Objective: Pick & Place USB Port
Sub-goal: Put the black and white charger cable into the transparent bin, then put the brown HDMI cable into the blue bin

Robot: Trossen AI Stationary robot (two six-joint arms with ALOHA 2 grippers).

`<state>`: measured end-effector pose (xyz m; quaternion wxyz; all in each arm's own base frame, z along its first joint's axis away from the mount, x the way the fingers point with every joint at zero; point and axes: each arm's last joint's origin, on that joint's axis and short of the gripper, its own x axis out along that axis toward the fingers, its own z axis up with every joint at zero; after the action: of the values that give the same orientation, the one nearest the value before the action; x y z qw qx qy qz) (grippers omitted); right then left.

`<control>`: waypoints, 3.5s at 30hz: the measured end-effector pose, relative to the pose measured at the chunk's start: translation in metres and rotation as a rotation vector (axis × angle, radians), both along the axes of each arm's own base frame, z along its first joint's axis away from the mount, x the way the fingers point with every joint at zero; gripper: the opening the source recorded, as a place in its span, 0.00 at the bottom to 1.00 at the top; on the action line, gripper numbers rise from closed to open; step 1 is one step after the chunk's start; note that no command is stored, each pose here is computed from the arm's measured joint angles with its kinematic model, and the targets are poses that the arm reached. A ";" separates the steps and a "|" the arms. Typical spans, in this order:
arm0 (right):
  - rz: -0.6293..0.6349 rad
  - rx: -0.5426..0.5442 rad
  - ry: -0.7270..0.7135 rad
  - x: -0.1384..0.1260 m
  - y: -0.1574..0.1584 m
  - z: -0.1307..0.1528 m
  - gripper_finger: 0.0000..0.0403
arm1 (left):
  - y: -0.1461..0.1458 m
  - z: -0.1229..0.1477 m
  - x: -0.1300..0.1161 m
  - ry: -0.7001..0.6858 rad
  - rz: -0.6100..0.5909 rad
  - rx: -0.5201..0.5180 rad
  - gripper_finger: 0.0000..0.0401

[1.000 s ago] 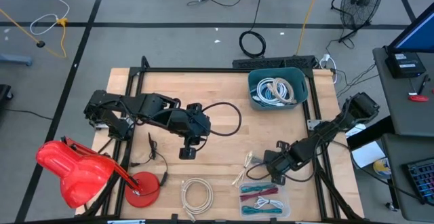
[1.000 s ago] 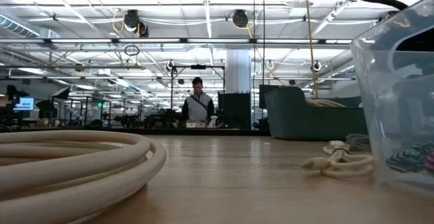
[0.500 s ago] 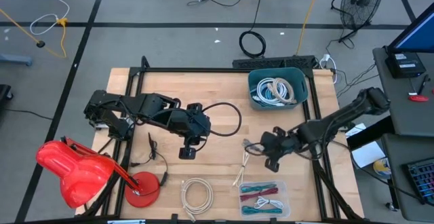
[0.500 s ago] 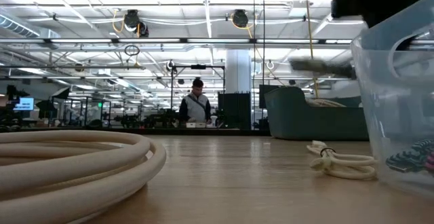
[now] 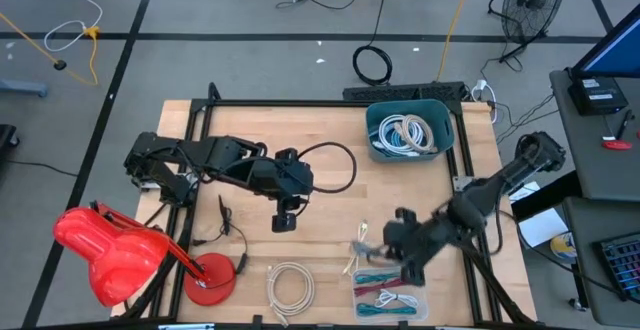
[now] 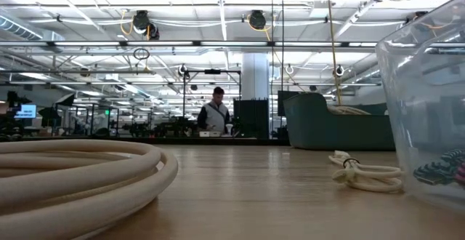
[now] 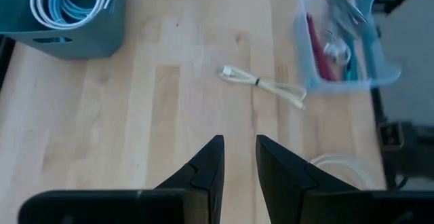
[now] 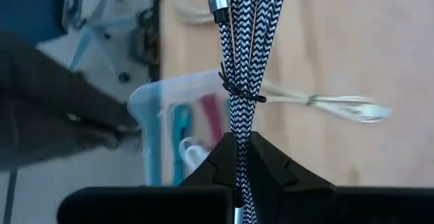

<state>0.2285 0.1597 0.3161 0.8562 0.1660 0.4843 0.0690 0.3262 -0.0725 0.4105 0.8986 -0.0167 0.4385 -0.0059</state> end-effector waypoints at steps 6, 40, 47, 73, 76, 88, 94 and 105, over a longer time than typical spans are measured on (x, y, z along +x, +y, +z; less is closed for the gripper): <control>0.130 0.011 0.091 -0.013 0.043 -0.020 0.02 | -0.011 0.005 0.003 -0.084 0.111 -0.080 0.22; 0.223 -0.081 0.176 0.003 0.101 -0.099 0.02 | -0.082 0.019 -0.012 -0.310 0.221 -0.166 0.22; 0.190 -0.083 0.213 -0.003 0.094 -0.122 0.02 | -0.086 0.019 -0.015 -0.321 0.236 -0.160 0.22; 0.237 -0.024 0.217 -0.007 0.078 -0.125 0.31 | -0.083 0.018 -0.014 -0.326 0.261 -0.150 0.22; 0.208 -0.018 0.170 -0.004 0.067 -0.111 0.31 | -0.082 0.018 -0.013 -0.329 0.269 -0.146 0.22; -0.059 0.083 -0.295 0.000 0.005 -0.015 0.32 | -0.068 0.017 -0.008 -0.323 0.354 -0.150 0.22; -0.142 0.119 -0.512 -0.015 -0.016 0.023 0.32 | -0.076 -0.007 -0.014 -0.147 0.316 -0.113 0.22; -0.200 0.093 -0.578 -0.034 -0.033 0.041 0.32 | -0.106 -0.130 -0.034 0.279 0.404 -0.219 0.30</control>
<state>0.1943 0.1271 0.3571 0.9526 0.2253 0.1982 0.0508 0.2926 -0.1787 0.2800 0.8051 -0.2016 0.5428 0.1284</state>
